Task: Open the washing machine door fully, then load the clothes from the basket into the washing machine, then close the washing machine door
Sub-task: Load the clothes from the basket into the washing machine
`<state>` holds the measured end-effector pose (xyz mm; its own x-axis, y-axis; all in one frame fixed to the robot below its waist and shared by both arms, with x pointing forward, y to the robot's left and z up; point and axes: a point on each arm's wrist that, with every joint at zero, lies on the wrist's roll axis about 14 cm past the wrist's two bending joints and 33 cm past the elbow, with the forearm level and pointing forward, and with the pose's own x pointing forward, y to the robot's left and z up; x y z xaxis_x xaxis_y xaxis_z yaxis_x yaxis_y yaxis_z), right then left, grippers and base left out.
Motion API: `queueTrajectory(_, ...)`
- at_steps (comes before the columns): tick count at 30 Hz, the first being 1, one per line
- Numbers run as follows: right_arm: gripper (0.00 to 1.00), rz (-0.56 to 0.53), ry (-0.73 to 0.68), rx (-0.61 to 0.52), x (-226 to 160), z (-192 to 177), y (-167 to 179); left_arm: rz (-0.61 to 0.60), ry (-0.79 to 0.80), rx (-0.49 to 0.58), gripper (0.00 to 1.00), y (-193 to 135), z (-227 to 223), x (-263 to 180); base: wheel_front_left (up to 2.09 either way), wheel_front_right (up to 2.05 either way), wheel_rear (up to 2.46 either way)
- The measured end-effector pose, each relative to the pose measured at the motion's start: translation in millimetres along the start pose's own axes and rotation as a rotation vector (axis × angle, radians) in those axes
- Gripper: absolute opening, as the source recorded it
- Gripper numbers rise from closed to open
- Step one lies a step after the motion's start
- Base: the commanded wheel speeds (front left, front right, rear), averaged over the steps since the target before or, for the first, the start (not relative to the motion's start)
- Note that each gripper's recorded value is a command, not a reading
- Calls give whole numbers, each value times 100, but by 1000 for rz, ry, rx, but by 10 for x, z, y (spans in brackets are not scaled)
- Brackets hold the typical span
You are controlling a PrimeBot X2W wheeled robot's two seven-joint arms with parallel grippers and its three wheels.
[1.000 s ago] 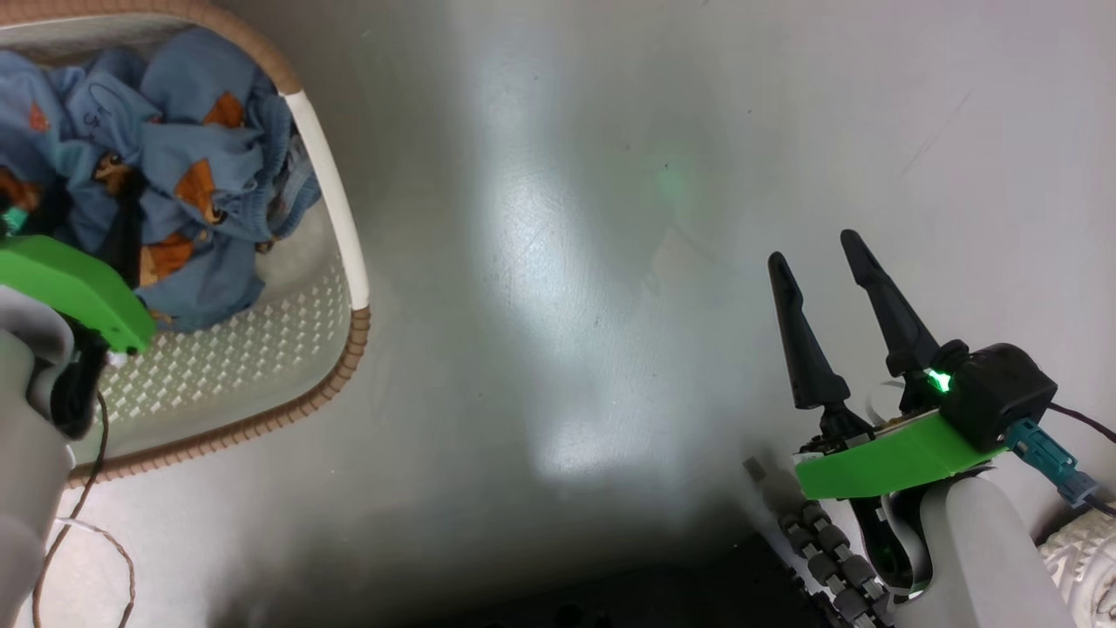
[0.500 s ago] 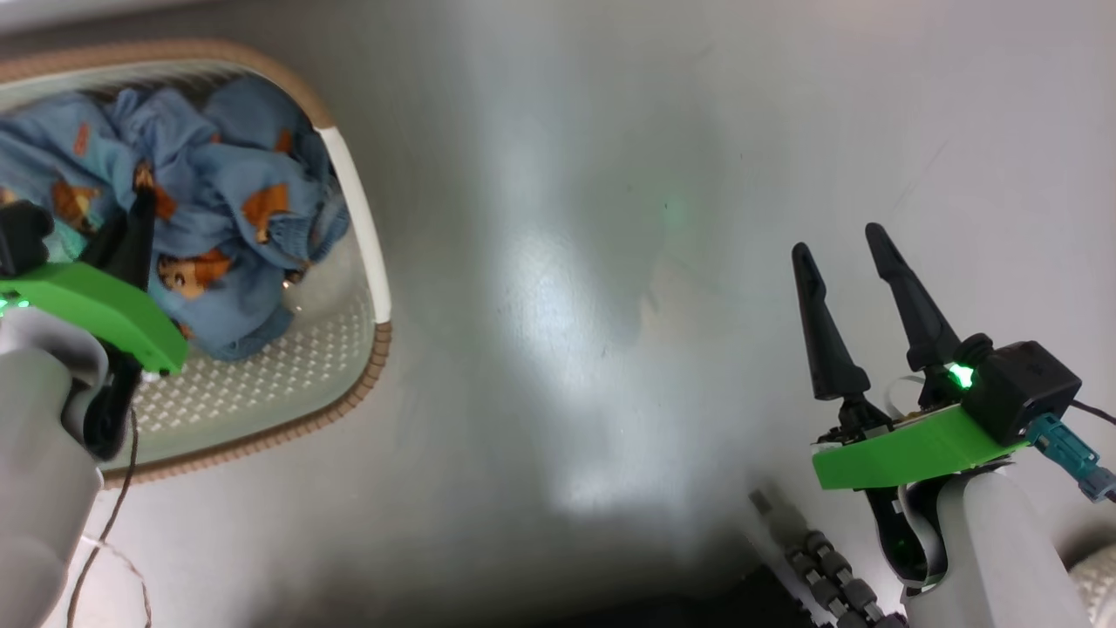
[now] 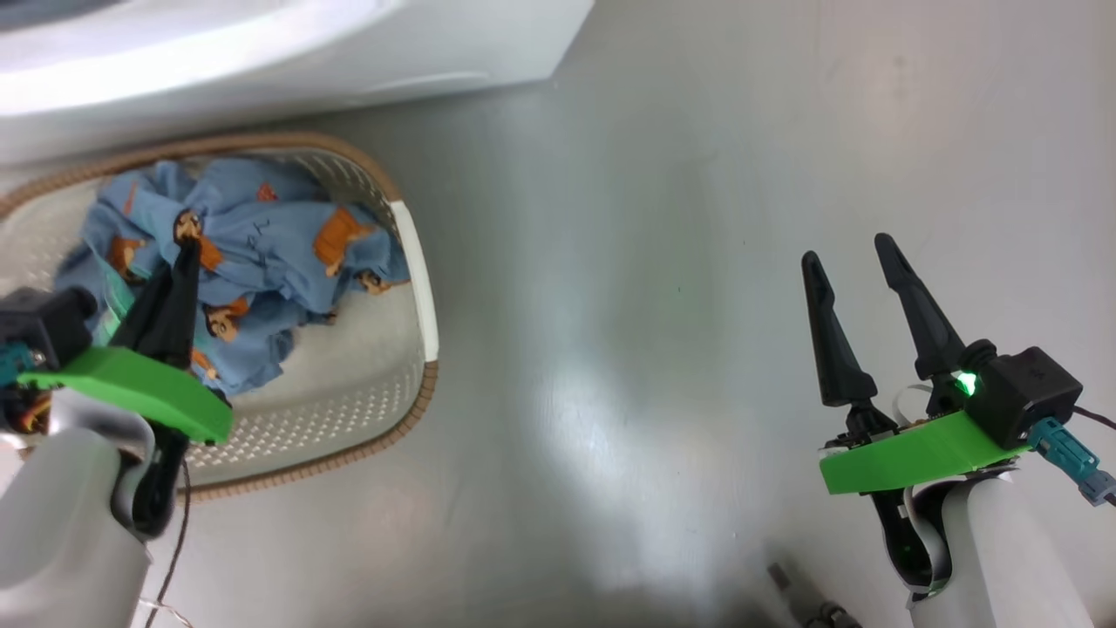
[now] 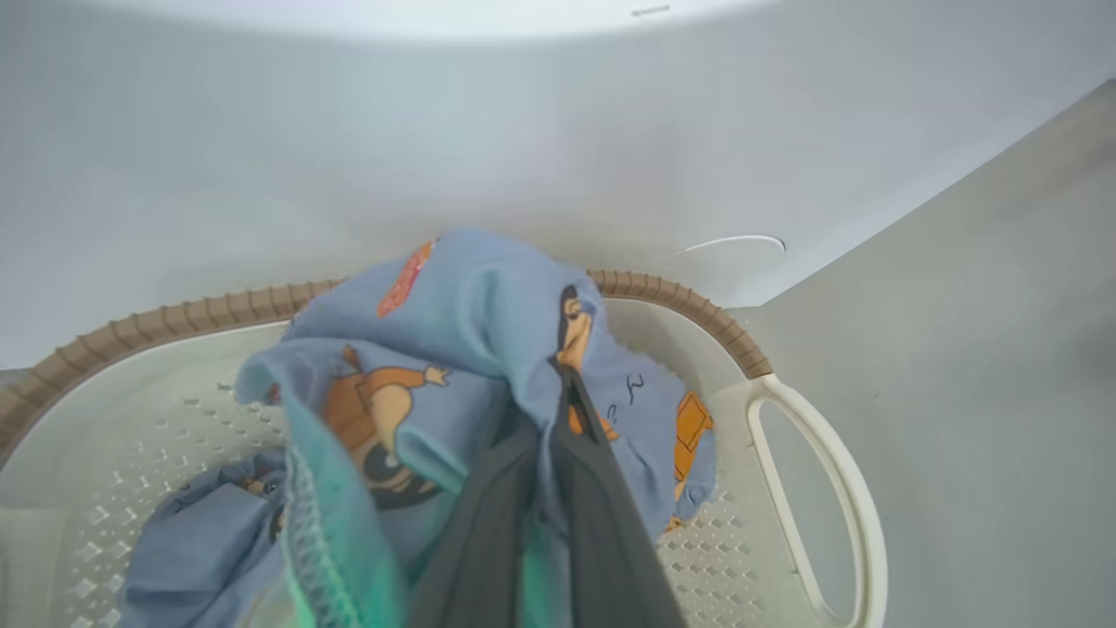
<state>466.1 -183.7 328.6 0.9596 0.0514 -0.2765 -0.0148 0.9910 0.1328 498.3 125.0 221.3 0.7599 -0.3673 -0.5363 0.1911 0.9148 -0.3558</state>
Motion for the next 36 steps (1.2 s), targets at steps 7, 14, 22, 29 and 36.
queueTrajectory(7,100,17,-72,-2,-54,312,77,17,-104,3,0,-92,316,-281,0,0,0)
queueTrajectory(14,100,27,-117,-6,-185,538,132,29,-208,14,0,-203,601,-602,0,0,0)
queueTrajectory(22,100,36,-170,-11,-395,788,192,44,-329,48,0,-338,902,-1058,0,0,0)
queueTrajectory(29,100,51,-214,-9,-593,973,263,59,-449,83,0,-452,1193,-1461,0,0,0)
queueTrajectory(36,100,60,-264,-11,-804,1153,313,72,-564,121,0,-576,1426,-1868,0,0,0)
